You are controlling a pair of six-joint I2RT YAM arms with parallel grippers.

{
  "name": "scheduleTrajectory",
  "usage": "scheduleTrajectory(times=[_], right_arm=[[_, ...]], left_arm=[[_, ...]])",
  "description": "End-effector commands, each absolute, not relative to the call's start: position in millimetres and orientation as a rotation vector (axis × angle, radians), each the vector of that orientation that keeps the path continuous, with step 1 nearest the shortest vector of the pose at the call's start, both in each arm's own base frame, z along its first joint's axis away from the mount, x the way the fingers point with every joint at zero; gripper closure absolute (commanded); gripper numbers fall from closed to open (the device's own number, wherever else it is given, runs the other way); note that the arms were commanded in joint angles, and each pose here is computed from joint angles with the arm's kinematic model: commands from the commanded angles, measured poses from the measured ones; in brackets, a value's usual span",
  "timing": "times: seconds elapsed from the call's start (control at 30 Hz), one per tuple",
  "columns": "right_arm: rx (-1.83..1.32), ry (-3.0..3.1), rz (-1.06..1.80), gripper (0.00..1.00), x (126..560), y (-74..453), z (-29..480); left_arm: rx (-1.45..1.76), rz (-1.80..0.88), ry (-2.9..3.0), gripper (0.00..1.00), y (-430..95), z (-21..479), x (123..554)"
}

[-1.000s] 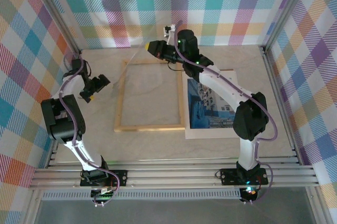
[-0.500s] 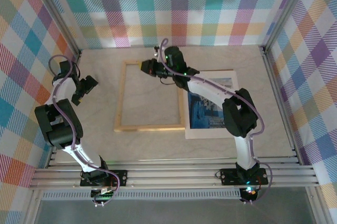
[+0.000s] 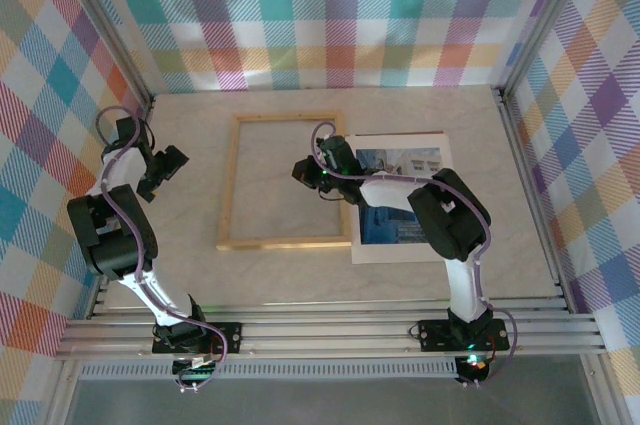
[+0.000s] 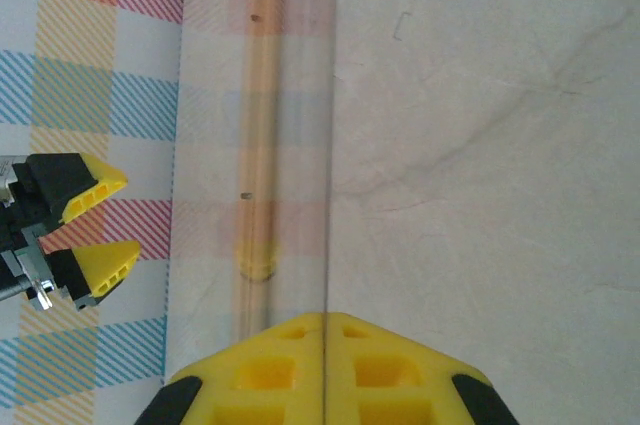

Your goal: Put the photo into the frame

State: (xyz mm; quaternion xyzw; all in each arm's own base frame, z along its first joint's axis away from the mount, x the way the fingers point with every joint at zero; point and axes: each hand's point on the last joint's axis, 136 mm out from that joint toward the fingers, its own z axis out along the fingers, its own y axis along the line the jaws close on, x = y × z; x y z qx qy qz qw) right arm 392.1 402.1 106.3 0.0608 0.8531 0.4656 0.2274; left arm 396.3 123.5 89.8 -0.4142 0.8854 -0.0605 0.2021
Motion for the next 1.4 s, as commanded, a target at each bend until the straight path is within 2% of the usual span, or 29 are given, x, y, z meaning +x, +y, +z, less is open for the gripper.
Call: scheduleTrajectory(times=[0.0,0.2,0.3,0.4,0.5,0.63,0.9,1.2,1.37], right_arm=[[0.169,2.242,1.338,1.00,397,406,136],[0.215,2.210,1.314,1.00,397,395,126],[0.206,2.206,1.305,1.00,396,394,126],[0.194,2.206,1.328,0.96,394,395,126],[0.183,2.212,1.329,0.88,391,396,124],[0.140,2.209,1.350,0.67,390,400,127],[0.006,2.252,1.392,0.55,391,407,130],[-0.104,2.362,1.471,0.50,405,403,127],[-0.053,2.429,1.478,0.50,414,391,117]], left_arm=[[-1.146,-0.186,2.506,0.00,109,80,395],[-1.036,-0.285,2.512,0.00,57,92,412],[-1.079,-0.350,2.462,0.00,35,87,414],[-1.075,-0.385,2.425,0.00,19,78,418],[-1.025,-0.355,2.450,0.00,10,72,419],[-1.010,-0.349,2.501,0.00,4,56,415],[-0.982,-0.314,2.558,0.00,1,36,411],[-0.955,-0.292,2.611,0.00,1,22,409],[-0.936,-0.284,2.619,0.00,1,23,410]])
